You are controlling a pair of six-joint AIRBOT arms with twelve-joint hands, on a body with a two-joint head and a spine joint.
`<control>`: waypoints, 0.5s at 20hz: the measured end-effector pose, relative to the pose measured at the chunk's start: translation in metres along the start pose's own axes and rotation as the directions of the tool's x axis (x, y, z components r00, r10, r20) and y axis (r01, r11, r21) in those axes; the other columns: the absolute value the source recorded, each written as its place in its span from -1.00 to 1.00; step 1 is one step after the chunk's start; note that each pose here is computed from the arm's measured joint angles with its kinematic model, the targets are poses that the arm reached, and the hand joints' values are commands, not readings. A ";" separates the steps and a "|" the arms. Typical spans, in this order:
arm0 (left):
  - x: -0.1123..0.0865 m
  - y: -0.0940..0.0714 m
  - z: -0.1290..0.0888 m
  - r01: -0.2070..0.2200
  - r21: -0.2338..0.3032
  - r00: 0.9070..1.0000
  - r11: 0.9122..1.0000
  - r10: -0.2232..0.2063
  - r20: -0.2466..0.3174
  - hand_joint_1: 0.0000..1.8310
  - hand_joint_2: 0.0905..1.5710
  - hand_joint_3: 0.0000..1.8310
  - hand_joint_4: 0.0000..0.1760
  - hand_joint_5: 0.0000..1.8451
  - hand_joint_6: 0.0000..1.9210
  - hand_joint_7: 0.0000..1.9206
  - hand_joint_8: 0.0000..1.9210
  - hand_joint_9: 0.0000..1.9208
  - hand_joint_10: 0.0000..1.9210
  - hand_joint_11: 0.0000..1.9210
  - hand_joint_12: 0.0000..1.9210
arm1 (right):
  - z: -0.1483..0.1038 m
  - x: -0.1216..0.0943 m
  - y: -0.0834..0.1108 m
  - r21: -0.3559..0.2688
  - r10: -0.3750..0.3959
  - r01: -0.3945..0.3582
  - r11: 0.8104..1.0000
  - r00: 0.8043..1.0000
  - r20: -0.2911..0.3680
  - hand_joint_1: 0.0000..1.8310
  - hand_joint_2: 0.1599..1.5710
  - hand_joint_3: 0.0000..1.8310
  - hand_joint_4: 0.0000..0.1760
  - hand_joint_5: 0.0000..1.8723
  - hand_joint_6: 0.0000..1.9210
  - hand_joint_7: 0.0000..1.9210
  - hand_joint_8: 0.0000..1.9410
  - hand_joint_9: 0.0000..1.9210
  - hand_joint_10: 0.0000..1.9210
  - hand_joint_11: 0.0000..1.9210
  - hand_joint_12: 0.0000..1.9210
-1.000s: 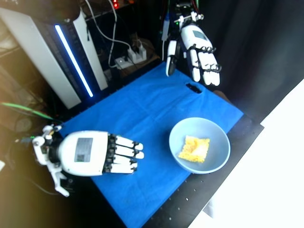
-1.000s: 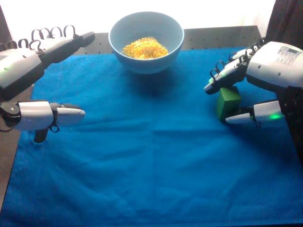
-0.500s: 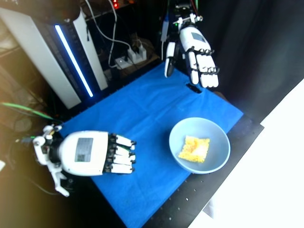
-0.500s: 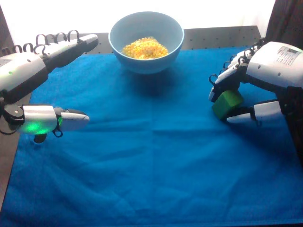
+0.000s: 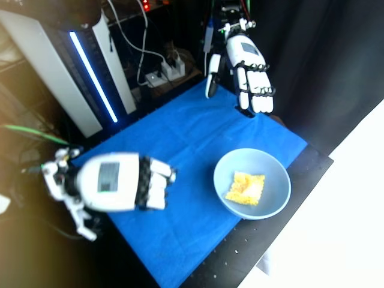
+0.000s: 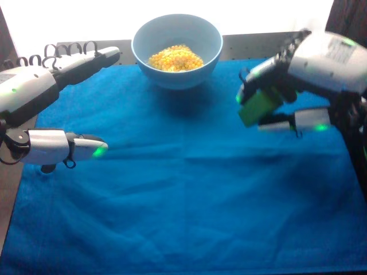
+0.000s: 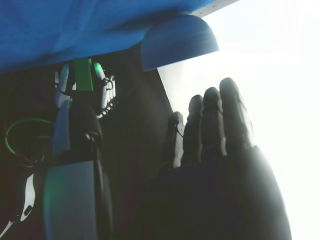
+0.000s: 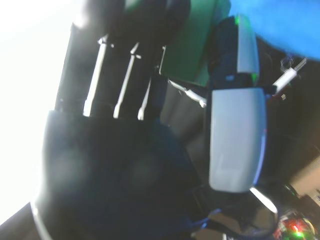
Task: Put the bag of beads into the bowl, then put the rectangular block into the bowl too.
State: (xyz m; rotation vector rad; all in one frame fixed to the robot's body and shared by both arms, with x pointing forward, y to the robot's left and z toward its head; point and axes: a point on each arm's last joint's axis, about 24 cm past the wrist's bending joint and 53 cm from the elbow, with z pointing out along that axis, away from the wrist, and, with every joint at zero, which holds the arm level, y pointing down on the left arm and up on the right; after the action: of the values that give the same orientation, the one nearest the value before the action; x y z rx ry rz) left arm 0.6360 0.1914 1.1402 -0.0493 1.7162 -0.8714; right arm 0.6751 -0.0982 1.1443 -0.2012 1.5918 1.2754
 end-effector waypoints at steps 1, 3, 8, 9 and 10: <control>0.000 0.000 0.000 0.000 0.000 1.000 1.000 0.000 0.000 -0.11 0.28 -1.00 0.56 -0.95 -1.00 -0.91 -1.00 -0.91 -1.00 -1.00 -0.78 | 0.004 -0.009 0.008 -0.024 -0.003 0.003 1.000 1.000 0.023 0.27 0.37 -1.00 -1.00 0.02 0.05 0.36 -0.56 0.35 0.04 0.25 0.49; 0.000 0.000 0.000 0.000 0.000 1.000 1.000 0.000 -0.001 -0.10 0.29 -1.00 0.53 -0.96 -1.00 -0.93 -1.00 -0.93 -1.00 -1.00 -0.84 | 0.011 -0.036 0.026 -0.083 0.008 0.000 0.997 0.995 0.098 0.27 0.35 -1.00 -1.00 0.05 0.01 0.45 -0.75 0.39 -0.13 0.24 0.42; 0.005 0.001 0.002 0.007 0.002 1.000 1.000 -0.007 -0.007 -0.13 0.28 -1.00 0.51 -0.95 -1.00 -0.91 -1.00 -0.91 -1.00 -1.00 -0.84 | 0.039 -0.081 0.047 -0.164 0.022 0.016 0.986 0.973 0.229 0.27 0.34 -1.00 -1.00 0.06 -0.01 0.54 -0.83 0.51 -0.20 0.40 0.30; 0.005 0.001 0.002 0.009 0.004 1.000 1.000 -0.009 -0.008 -0.13 0.28 -1.00 0.54 -0.95 -1.00 -0.91 -1.00 -0.91 -1.00 -1.00 -0.84 | 0.047 -0.077 0.045 -0.168 0.037 0.003 0.986 0.971 0.234 0.28 0.32 -1.00 -1.00 0.09 -0.06 0.60 -0.81 0.56 -0.20 0.45 0.30; 0.006 0.002 0.003 0.016 0.002 1.000 1.000 -0.016 -0.007 -0.13 0.28 -1.00 0.53 -0.95 -1.00 -0.91 -1.00 -0.91 -1.00 -1.00 -0.84 | 0.057 -0.069 0.040 -0.160 0.055 -0.017 0.987 0.971 0.234 0.28 0.31 -1.00 -1.00 0.12 -0.10 0.61 -0.81 0.58 -0.20 0.47 0.28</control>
State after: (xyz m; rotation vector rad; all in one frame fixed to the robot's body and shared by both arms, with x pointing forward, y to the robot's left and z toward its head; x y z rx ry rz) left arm 0.6376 0.1887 1.1341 -0.0585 1.7236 -0.8863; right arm 0.7134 -0.0667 1.2292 -0.1132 1.2976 1.3994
